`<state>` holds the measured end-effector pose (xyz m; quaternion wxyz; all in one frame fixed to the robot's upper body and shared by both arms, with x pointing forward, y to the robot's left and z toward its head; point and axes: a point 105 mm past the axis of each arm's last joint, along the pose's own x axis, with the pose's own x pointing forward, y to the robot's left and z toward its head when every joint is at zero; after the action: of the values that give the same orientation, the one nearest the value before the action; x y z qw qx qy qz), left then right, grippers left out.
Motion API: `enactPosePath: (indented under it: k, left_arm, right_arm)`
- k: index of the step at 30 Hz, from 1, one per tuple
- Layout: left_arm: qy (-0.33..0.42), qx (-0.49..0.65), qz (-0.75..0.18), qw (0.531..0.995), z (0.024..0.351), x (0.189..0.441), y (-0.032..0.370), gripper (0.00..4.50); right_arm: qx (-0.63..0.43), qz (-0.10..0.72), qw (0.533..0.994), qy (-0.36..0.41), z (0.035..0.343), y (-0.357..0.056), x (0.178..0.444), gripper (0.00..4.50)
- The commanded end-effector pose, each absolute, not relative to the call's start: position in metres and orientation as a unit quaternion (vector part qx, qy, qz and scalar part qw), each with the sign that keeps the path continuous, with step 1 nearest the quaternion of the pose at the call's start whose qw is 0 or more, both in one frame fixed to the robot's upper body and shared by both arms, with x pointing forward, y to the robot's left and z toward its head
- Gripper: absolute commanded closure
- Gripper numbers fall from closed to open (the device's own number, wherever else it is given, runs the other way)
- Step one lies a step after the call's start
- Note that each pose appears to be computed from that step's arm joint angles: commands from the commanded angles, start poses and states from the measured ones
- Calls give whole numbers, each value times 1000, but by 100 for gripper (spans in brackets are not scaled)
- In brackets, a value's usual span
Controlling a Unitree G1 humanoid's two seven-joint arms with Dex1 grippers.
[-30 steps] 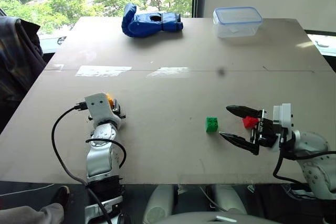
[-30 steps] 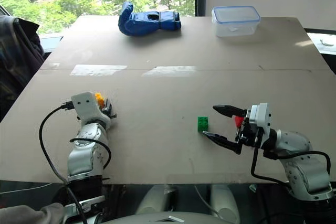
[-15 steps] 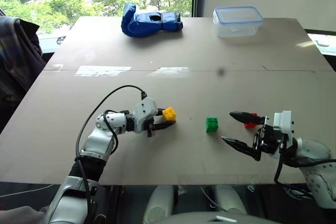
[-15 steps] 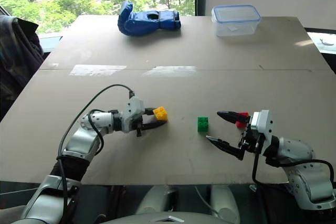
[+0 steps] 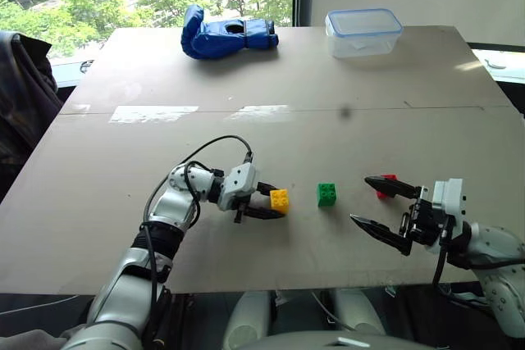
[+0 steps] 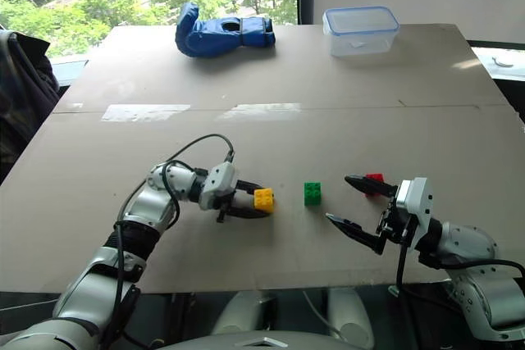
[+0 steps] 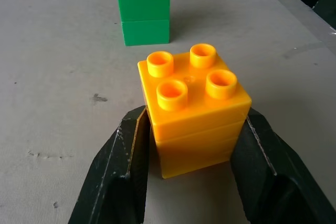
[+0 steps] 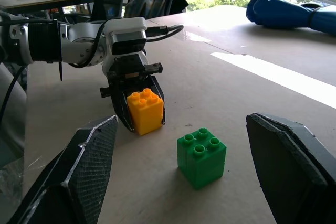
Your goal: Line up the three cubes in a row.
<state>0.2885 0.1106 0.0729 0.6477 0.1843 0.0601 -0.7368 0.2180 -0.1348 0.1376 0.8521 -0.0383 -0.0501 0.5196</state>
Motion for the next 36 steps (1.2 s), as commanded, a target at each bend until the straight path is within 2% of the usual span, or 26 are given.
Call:
enactPosePath:
  k: [1, 15, 28, 30, 32, 34, 36]
  left_arm:
    - [63, 191, -752, 627, 67, 283, 109, 291]
    - [42, 236, -731, 638, 65, 312, 114, 291]
    - [71, 235, -749, 616, 55, 307, 114, 291]
    - [68, 233, -747, 619, 56, 308, 115, 189]
    - [67, 236, -747, 618, 55, 307, 115, 117]
    - [66, 239, -747, 617, 55, 307, 116, 14]
    - [67, 240, -744, 620, 55, 307, 119, 6]
  right_arm:
    - [-53, 519, 850, -72, 148, -134, 215, 46]
    - [-55, 523, 847, -75, 150, -131, 216, 46]
    - [-58, 521, 848, -73, 149, -132, 214, 46]
    - [-59, 521, 848, -73, 149, -131, 215, 46]
    - [-59, 522, 848, -73, 149, -132, 215, 46]
    - [-59, 523, 847, -73, 149, -132, 215, 46]
    - [-60, 523, 847, -72, 149, -132, 215, 46]
